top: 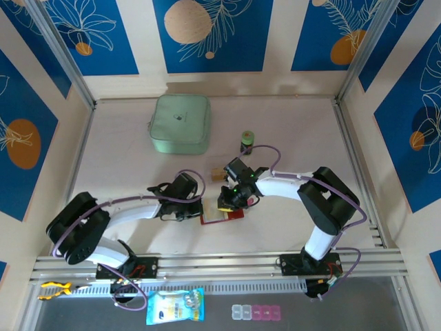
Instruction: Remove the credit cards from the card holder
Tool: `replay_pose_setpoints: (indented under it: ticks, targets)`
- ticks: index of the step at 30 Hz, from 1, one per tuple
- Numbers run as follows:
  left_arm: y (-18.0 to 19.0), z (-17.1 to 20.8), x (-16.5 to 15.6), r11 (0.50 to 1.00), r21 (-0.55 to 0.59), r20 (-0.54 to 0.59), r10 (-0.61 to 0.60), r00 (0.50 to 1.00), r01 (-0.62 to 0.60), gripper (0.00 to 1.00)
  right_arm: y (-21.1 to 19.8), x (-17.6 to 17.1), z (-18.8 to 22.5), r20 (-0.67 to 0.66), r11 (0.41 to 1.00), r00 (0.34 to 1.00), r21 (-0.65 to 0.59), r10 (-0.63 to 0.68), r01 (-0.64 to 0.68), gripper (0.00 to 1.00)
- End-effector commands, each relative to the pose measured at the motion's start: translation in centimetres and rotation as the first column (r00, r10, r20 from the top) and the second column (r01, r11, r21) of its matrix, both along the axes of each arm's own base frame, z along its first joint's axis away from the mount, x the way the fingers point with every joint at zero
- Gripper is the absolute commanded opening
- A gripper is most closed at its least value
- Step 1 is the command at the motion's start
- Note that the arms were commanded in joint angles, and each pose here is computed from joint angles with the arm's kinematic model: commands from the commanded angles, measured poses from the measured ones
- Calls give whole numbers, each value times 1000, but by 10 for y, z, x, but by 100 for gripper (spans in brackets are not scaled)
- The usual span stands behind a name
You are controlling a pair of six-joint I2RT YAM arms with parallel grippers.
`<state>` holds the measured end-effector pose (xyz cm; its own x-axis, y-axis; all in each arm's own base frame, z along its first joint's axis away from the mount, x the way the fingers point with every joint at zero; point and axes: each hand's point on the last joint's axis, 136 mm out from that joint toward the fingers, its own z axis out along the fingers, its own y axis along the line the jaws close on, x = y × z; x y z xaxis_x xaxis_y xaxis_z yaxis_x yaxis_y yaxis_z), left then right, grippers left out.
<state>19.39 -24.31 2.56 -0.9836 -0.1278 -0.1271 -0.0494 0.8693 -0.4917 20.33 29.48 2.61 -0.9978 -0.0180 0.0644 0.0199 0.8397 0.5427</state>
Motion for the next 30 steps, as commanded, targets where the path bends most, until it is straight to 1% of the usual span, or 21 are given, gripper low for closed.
replay_pose_setpoints:
  ticks: [1, 4, 7, 12, 15, 17, 21, 30]
  targets:
    - [0, 16, 7, 1000, 1, 35, -5, 999, 5, 0, -9, -6, -5, -21, 1000, 1000, -23, -4, 3, 15]
    - [-3, 24, 9, 1000, -18, 44, -2, 999, 3, 0, -11, -6, -6, -24, 1000, 1000, -21, -9, 9, 15]
    - [-9, 31, 11, 998, -57, 48, 7, 999, -5, 3, -12, -6, -6, -24, 1000, 1000, -19, -12, 11, 15]
    - [-24, 44, 16, 988, -150, 53, 27, 998, -19, 11, -13, -7, -7, -32, 1000, 999, -9, -13, 12, 15]
    - [-34, 46, 18, 980, -196, 38, 36, 999, -28, 19, -13, -6, -8, -33, 1000, 999, -6, -16, 16, 15]
    - [-40, 45, 18, 976, -218, 29, 32, 999, -25, 22, -14, -7, -9, -36, 1000, 999, -2, -18, 18, 15]
    - [-44, 39, 17, 977, -213, 14, 21, 1000, -18, 24, -14, -7, -10, -44, 999, 999, 17, -28, 29, 15]
    - [-45, 26, 13, 982, -189, -24, 13, 1000, -17, 25, -12, -7, -8, -47, 998, 998, 44, -31, 34, 14]
